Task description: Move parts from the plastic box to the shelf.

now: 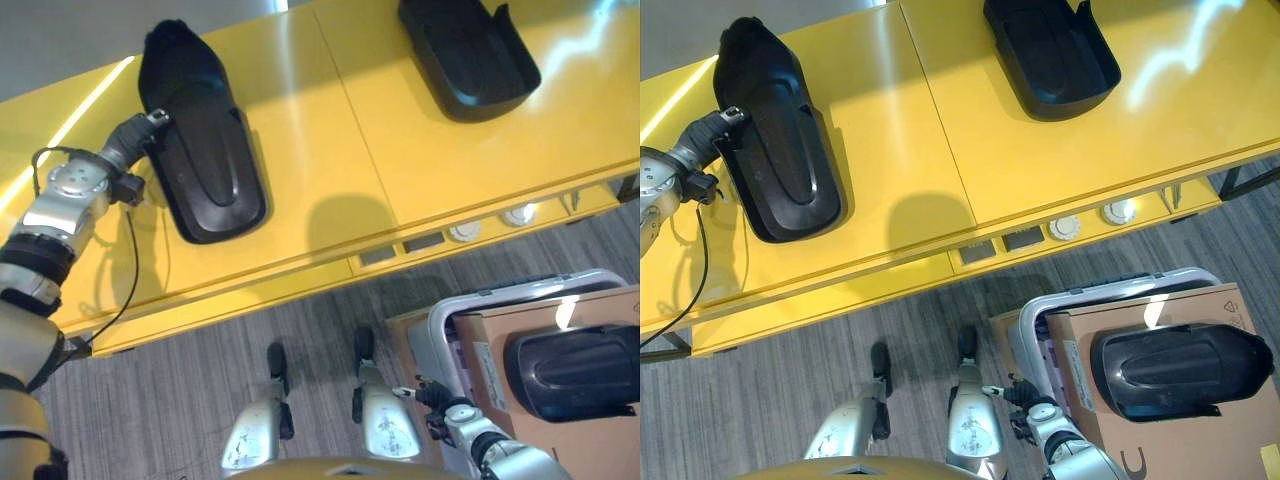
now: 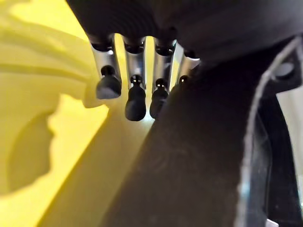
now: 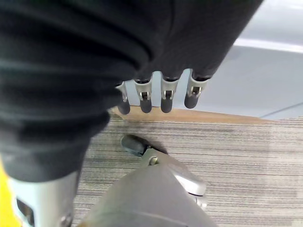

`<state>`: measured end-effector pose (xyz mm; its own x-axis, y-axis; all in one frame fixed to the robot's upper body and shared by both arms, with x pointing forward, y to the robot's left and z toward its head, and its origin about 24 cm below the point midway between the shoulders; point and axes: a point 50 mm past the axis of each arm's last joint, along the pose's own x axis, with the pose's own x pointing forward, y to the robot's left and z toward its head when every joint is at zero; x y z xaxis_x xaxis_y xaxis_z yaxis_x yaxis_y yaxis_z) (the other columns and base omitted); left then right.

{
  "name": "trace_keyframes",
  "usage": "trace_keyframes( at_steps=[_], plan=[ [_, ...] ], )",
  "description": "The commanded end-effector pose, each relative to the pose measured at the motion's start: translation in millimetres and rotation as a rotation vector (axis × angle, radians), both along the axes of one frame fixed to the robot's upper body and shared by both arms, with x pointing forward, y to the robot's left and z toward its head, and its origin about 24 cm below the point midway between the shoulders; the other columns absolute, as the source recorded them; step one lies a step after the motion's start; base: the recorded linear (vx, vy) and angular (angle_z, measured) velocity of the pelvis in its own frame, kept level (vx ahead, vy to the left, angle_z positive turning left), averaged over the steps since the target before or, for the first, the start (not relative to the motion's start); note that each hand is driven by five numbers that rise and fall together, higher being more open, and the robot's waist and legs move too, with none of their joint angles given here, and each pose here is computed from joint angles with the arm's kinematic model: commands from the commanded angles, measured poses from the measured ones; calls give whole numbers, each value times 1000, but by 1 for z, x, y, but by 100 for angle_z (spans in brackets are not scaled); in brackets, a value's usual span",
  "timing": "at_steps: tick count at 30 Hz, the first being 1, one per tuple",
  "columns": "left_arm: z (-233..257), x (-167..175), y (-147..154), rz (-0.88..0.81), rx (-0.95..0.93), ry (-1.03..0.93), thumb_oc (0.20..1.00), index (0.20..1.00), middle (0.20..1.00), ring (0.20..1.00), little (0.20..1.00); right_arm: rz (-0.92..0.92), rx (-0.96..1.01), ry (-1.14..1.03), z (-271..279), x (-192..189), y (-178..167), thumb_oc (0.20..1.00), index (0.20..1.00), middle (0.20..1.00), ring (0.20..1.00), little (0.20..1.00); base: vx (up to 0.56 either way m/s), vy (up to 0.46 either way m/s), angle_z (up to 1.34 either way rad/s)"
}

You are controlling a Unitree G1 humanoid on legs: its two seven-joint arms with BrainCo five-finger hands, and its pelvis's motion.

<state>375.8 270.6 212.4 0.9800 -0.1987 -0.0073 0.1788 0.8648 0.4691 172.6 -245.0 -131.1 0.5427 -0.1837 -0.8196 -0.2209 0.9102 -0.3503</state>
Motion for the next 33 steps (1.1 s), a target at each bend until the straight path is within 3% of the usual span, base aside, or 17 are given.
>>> trace_keyframes(
  at_steps=[1,12,13,14,24,33],
  plan=[
    [28,-6,18,41,89,-79,200,200,200,200,200,39,28,62,-9,-13,12,1000,1000,1000,1000,1000,0,0,0],
    [13,6,22,179,49,-88,200,200,200,200,200,45,21,58,-9,-9,15,1000,1000,1000,1000,1000,0,0,0],
    [13,7,23,194,45,-89,442,442,442,442,442,46,20,59,-9,-9,15,1000,1000,1000,1000,1000,0,0,0],
    [11,10,23,220,50,-88,1000,1000,1000,1000,1000,44,16,60,-9,-8,14,1000,1000,1000,1000,1000,0,0,0],
    [17,16,18,243,129,-102,1000,1000,1000,1000,1000,48,-7,86,-9,-11,8,1000,1000,1000,1000,1000,0,0,0],
    [17,21,16,324,30,-140,1000,1000,1000,1000,1000,52,-10,86,-9,-9,12,1000,1000,1000,1000,1000,0,0,0]
  ],
)
